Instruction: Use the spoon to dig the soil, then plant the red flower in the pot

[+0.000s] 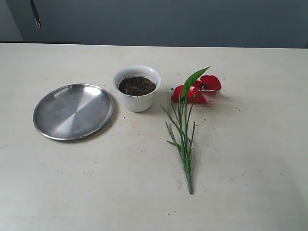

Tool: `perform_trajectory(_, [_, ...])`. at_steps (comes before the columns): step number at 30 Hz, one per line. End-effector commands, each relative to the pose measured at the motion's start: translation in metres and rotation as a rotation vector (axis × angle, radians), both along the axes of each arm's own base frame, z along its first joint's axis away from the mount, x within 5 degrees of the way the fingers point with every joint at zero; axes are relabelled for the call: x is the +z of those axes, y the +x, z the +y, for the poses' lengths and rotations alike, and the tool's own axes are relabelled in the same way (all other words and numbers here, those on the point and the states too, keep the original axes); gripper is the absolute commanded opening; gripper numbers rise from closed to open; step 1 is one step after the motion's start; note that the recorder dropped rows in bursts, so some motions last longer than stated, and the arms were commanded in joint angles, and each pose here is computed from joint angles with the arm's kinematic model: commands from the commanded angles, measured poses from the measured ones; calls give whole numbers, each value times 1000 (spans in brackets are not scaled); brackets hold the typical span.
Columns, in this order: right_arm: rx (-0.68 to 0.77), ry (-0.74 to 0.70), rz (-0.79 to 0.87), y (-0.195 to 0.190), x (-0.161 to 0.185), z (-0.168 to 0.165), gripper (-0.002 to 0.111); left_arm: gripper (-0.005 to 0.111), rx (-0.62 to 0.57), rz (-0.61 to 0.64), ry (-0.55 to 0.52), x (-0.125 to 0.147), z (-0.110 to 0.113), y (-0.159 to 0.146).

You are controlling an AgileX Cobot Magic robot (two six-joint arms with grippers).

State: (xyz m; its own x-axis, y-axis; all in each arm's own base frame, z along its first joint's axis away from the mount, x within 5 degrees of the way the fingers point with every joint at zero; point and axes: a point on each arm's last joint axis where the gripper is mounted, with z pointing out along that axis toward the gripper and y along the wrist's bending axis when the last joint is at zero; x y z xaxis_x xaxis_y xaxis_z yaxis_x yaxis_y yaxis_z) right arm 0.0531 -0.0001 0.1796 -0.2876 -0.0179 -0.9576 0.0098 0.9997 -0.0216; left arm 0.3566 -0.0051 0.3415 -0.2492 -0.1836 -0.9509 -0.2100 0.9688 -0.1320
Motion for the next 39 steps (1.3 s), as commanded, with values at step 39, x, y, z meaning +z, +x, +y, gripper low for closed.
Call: perform_trajectory(39, [-7,-2,-17,0,1,0,-1,0,29,-2,124,11,7,-25])
